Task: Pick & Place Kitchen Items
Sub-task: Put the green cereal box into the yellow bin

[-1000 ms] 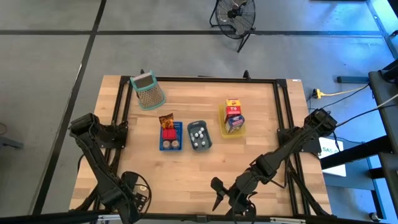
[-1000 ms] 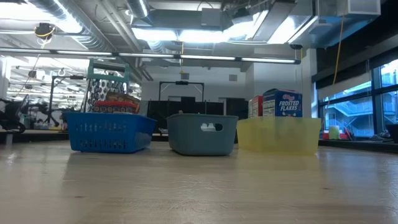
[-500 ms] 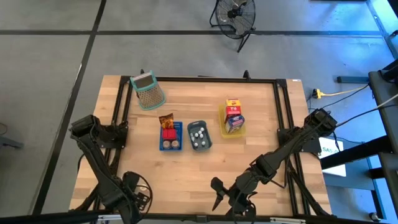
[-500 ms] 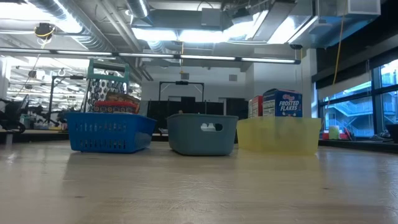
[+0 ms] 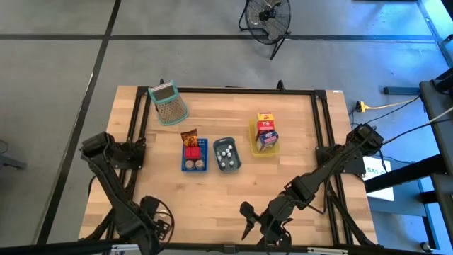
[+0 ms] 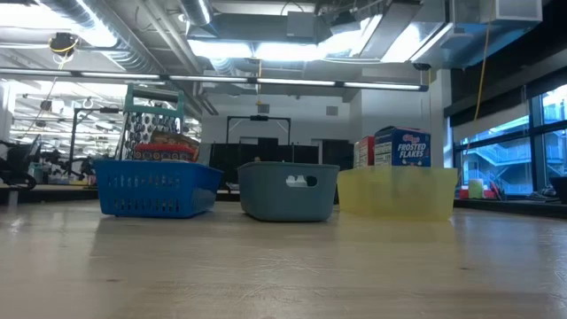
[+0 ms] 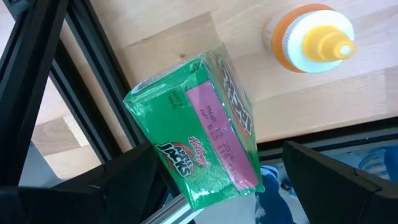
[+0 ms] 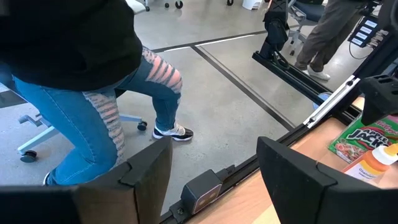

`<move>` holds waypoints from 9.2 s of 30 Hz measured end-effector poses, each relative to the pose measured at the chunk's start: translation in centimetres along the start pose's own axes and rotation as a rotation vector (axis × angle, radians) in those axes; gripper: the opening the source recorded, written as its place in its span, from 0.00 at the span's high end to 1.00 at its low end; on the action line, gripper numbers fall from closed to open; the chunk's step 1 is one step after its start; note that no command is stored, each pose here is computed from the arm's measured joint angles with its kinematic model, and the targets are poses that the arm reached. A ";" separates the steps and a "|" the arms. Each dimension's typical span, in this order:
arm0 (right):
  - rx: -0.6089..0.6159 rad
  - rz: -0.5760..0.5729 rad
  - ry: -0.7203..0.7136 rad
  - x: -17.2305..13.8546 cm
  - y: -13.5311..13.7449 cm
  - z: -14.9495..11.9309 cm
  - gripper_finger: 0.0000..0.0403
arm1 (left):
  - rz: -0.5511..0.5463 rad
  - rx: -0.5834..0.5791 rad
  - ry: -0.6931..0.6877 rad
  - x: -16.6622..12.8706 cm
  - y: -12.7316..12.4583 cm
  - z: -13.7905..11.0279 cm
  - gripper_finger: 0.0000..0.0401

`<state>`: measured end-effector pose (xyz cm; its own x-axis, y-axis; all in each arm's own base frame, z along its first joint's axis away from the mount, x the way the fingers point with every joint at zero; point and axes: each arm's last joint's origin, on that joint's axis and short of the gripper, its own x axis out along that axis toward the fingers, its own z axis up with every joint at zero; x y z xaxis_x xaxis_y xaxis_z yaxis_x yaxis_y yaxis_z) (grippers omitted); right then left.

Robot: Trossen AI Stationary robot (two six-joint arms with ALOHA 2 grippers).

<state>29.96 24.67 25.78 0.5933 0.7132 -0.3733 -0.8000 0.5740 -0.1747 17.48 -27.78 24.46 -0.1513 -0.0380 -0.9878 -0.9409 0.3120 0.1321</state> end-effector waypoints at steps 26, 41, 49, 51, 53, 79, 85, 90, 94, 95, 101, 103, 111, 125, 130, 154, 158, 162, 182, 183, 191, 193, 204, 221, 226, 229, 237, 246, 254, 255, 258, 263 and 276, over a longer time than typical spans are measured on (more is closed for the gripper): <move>0.000 0.002 0.002 0.0 0.0 0.0 0.41 | 0.007 0.004 -0.002 0.5 -0.2 -0.3 0.35; -0.001 0.000 -0.004 0.0 0.0 0.0 0.41 | 0.017 0.060 0.011 0.5 0.7 -1.1 0.61; -0.008 0.021 -0.019 0.0 0.2 0.2 0.41 | 0.046 0.084 0.063 -1.5 1.0 -1.4 0.64; -0.020 0.068 -0.033 0.1 0.5 0.3 0.41 | 0.051 0.097 0.060 -2.2 1.1 -1.4 0.64; -0.044 0.126 -0.048 0.1 1.1 0.4 0.41 | 0.053 0.114 0.058 -2.9 1.2 -1.3 0.64; -0.368 0.485 -0.182 0.2 6.4 1.3 0.41 | -0.126 0.181 0.105 -11.0 4.2 1.0 0.64; -0.359 0.498 -0.175 0.2 6.7 1.3 0.41 | -0.299 0.187 -0.029 -12.8 5.1 2.7 0.64; -0.308 0.493 -0.185 0.3 6.7 1.6 0.41 | -0.369 0.294 -0.139 -13.5 4.8 4.1 0.64; -0.245 0.367 -0.185 0.4 6.3 2.1 0.41 | -0.368 0.404 -0.201 -13.9 3.8 5.8 0.64; -0.200 0.314 -0.175 0.4 6.2 2.2 0.41 | -0.364 0.441 -0.219 -13.9 3.5 6.2 0.64; -0.028 0.003 -0.182 0.5 5.1 3.0 0.41 | -0.327 0.664 -0.382 -14.3 2.0 9.0 0.64; -0.018 -0.103 -0.172 0.4 4.8 3.1 0.41 | -0.318 0.744 -0.452 -14.4 1.4 9.5 0.64; 0.155 -0.630 -0.128 -0.2 2.4 2.9 0.41 | -0.345 0.997 -0.689 -14.6 -0.4 9.2 0.64; 0.286 -0.895 -0.141 -1.6 -3.9 1.5 0.41 | -0.102 1.247 -0.817 -11.2 -5.2 9.3 0.64; 0.302 -0.944 -0.047 -2.2 -6.0 0.0 0.41 | -0.114 1.174 -0.732 -10.9 -6.1 11.0 0.64; 0.218 -0.998 0.099 -2.2 -5.8 -0.9 0.37 | -0.193 1.055 -0.800 -11.3 -6.9 11.5 0.64; 0.229 -1.010 0.105 -2.2 -5.8 -1.0 0.34 | -0.211 1.040 -0.796 -11.3 -6.8 11.0 0.64; 0.236 -0.978 0.097 -2.1 -5.8 -1.0 0.30 | -0.218 1.038 -0.794 -11.2 -6.7 10.6 0.64; 0.371 -0.786 0.058 -2.7 -8.3 -2.3 0.30 | -0.150 1.090 -0.777 -9.3 -9.6 12.3 0.64; 0.389 -0.788 0.067 -2.8 -8.5 -2.5 0.30 | -0.149 1.088 -0.779 -9.4 -9.6 12.4 0.64; 0.416 -0.774 0.091 -3.1 -9.2 -3.1 0.35 | -0.136 1.077 -0.794 -9.4 -9.7 12.9 0.64; 0.402 -0.774 0.097 -3.2 -9.3 -3.1 0.36 | -0.135 1.074 -0.792 -9.5 -9.7 13.1 0.64; 0.374 -0.773 0.117 -3.2 -9.3 -3.2 0.42 | -0.154 1.092 -0.799 -9.6 -10.1 13.6 0.64; 0.307 -0.763 0.147 -3.1 -9.2 -3.2 0.59 | -0.167 1.088 -0.796 -9.7 -10.2 13.6 0.64; 0.308 -0.761 0.145 -3.0 -9.0 -3.1 0.62 | -0.172 1.090 -0.790 -9.7 -10.2 13.6 0.63; 0.327 -0.760 0.137 -3.0 -8.9 -3.1 0.62 | -0.182 1.081 -0.792 -9.7 -10.3 13.5 0.61; 0.313 -0.795 0.224 -3.4 -7.7 -3.0 0.62 | -0.204 1.077 -0.807 -9.8 -10.4 13.3 0.47; 0.214 -0.939 0.328 -7.8 -3.2 0.6 0.62 | -0.166 1.193 -0.825 -9.8 -10.2 12.6 0.43; 0.160 -1.093 0.399 -14.6 1.3 2.7 0.62 | -0.169 1.188 -0.824 -9.8 -10.2 12.6 0.44; 0.160 -1.126 0.397 -16.1 1.8 2.9 0.62 | -0.169 1.187 -0.824 -9.7 -10.2 12.6 0.44; 0.217 -1.163 0.342 -20.6 2.6 3.9 0.62 | -0.173 1.185 -0.825 -9.8 -10.2 12.6 0.44; 0.339 -1.051 0.335 -27.6 3.4 3.5 0.62 | -0.190 1.189 -0.796 -9.8 -10.3 12.8 0.45; 0.605 -0.890 0.062 -30.2 5.9 -6.4 0.62 | -0.217 1.193 -0.784 -9.8 -10.5 12.7 0.45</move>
<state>6.73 3.98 30.14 0.9209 -0.0710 -0.3832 0.1042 0.9923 0.0665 32.63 -18.64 31.71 0.5298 0.2124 -0.8211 -0.0545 0.9747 0.2169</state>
